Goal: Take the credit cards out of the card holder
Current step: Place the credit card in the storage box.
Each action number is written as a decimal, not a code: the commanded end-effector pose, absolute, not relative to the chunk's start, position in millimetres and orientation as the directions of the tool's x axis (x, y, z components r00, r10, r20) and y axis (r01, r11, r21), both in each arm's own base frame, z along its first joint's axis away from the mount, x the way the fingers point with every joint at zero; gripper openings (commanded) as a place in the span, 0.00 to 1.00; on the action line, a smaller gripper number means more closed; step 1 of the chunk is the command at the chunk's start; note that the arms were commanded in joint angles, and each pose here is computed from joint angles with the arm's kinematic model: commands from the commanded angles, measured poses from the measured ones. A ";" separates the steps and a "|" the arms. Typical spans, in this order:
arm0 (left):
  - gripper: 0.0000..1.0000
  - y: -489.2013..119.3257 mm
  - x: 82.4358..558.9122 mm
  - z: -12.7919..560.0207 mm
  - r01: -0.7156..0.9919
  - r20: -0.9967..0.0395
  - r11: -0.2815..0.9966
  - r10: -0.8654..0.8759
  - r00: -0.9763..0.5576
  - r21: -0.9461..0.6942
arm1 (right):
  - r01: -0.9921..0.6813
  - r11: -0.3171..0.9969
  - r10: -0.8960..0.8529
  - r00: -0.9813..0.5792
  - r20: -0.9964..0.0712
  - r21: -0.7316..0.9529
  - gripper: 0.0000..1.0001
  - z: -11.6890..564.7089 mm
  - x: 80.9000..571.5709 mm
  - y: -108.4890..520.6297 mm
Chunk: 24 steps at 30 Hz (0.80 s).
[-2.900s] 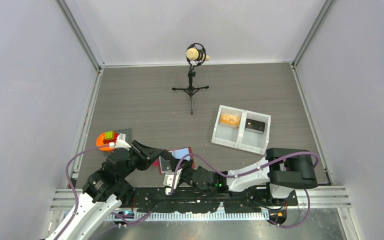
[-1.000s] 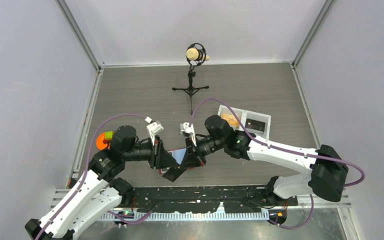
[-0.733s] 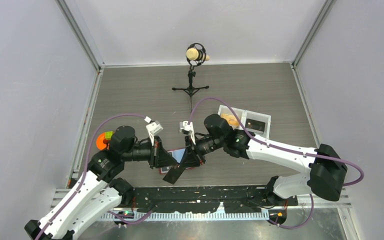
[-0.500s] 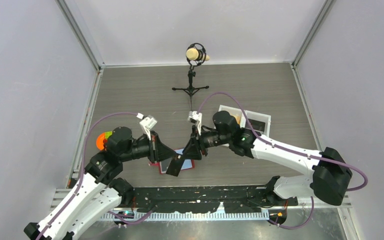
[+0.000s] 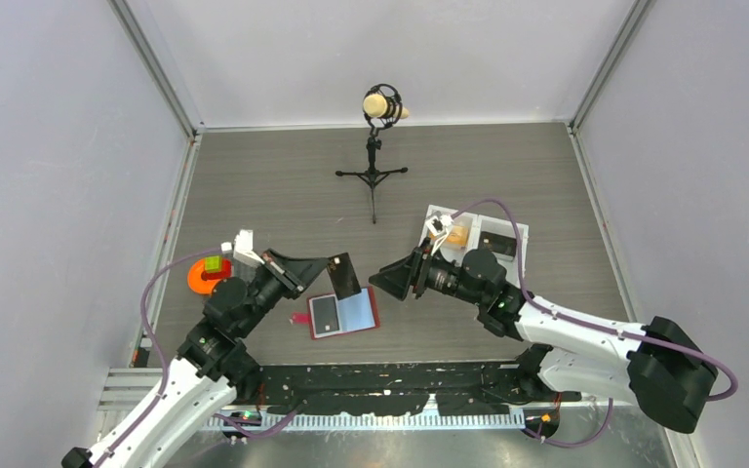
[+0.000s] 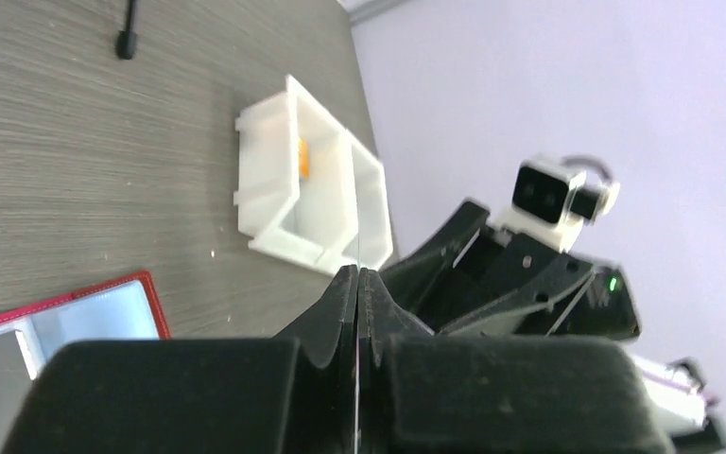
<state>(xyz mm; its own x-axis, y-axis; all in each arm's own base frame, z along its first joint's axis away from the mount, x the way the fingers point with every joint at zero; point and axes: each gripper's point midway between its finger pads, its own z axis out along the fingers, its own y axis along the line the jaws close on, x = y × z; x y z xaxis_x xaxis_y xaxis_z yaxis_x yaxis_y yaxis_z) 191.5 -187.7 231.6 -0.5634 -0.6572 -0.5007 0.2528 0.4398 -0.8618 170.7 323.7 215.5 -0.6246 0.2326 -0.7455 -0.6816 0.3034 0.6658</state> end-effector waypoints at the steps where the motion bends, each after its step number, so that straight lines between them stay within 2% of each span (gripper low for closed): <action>1: 0.00 -162.9 220.0 263.2 0.204 -0.238 0.171 -0.895 -0.377 -0.964 | -0.591 0.268 0.487 -0.598 -0.637 0.760 0.63 243.5 197.2 314.1; 7: 0.00 -148.4 234.8 247.7 0.120 -0.135 0.104 -0.948 -0.288 -0.987 | -0.545 0.211 0.558 -0.614 -0.557 0.812 0.61 245.0 208.8 320.6; 11: 0.00 -144.9 240.5 244.2 0.122 -0.072 0.042 -0.965 -0.251 -0.992 | -0.500 0.199 0.574 -0.637 -0.514 0.843 0.59 237.7 217.7 328.6; 19: 0.00 -146.7 247.2 237.4 0.098 -0.042 0.019 -0.970 -0.240 -0.995 | -0.494 0.142 0.592 -0.652 -0.474 0.858 0.50 245.8 228.2 350.5; 24: 0.00 -146.3 249.7 230.5 0.074 -0.029 0.012 -0.973 -0.231 -0.997 | -0.494 0.096 0.591 -0.670 -0.449 0.864 0.49 246.4 228.7 365.7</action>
<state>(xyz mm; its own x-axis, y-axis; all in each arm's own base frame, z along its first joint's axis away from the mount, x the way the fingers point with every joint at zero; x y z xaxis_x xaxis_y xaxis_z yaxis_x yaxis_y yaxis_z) 246.2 -152.6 217.3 -0.2736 -0.9587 -0.0775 0.0363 0.0702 -0.9969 225.3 354.9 205.4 -0.7008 0.5273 -0.4805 -0.4366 0.2156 0.8734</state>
